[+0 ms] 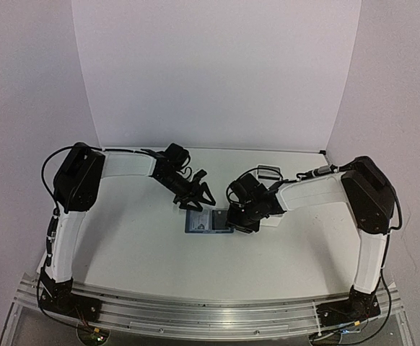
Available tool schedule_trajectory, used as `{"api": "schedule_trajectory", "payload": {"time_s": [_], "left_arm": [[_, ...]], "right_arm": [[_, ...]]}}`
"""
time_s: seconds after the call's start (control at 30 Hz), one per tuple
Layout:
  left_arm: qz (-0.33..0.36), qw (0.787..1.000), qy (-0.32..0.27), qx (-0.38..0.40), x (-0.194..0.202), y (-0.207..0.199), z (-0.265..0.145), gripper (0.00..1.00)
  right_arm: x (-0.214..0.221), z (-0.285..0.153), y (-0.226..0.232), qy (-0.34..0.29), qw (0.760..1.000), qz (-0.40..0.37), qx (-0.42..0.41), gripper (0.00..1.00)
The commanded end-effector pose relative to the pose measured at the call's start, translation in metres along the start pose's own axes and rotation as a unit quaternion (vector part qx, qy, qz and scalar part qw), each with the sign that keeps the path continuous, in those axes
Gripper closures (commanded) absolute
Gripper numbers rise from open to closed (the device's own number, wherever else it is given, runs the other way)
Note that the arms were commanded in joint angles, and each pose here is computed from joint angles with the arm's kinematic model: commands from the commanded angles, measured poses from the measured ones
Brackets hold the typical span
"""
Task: Put the credit cards into the card holder
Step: Insert the credit card into the card holder.
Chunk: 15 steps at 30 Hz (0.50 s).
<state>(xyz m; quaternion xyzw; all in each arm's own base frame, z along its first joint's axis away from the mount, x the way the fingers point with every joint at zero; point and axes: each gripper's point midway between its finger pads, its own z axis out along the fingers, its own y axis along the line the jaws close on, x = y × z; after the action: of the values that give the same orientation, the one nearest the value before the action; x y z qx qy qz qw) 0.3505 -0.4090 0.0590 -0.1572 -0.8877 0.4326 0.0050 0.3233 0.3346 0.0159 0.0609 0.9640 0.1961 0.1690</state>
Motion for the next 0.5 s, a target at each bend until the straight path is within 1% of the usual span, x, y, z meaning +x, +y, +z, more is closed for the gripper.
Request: {"api": "schedule_trajectory", "payload": {"time_s": [0.0,0.03,0.07,0.17,0.3,0.47], "left_arm": [[0.048,0.997,-0.060,-0.013,-0.017,-0.035,-0.055,0.32],[0.031,0.997,-0.064,-0.029,-0.012,-0.024,-0.060,0.28],[0.023,0.997,-0.066,-0.039,-0.009,-0.018,-0.062,0.26],[0.000,0.996,-0.060,-0.070,0.009,0.007,-0.058,0.25],[-0.023,0.996,-0.057,-0.071,0.021,0.024,-0.049,0.35],[-0.024,0.995,-0.063,-0.071,0.021,0.036,-0.039,0.44]], "right_arm": [[-0.013,-0.021,0.018,-0.015,1.000,-0.017,-0.011,0.64],[-0.018,-0.019,0.021,-0.020,0.999,-0.028,-0.012,0.64],[-0.020,-0.019,0.025,-0.022,0.999,-0.029,-0.017,0.65],[-0.023,-0.014,0.034,-0.015,0.999,-0.029,-0.028,0.66],[-0.017,-0.006,0.030,-0.002,1.000,-0.018,-0.023,0.71],[-0.019,0.000,0.025,-0.009,1.000,-0.016,-0.009,0.67]]}}
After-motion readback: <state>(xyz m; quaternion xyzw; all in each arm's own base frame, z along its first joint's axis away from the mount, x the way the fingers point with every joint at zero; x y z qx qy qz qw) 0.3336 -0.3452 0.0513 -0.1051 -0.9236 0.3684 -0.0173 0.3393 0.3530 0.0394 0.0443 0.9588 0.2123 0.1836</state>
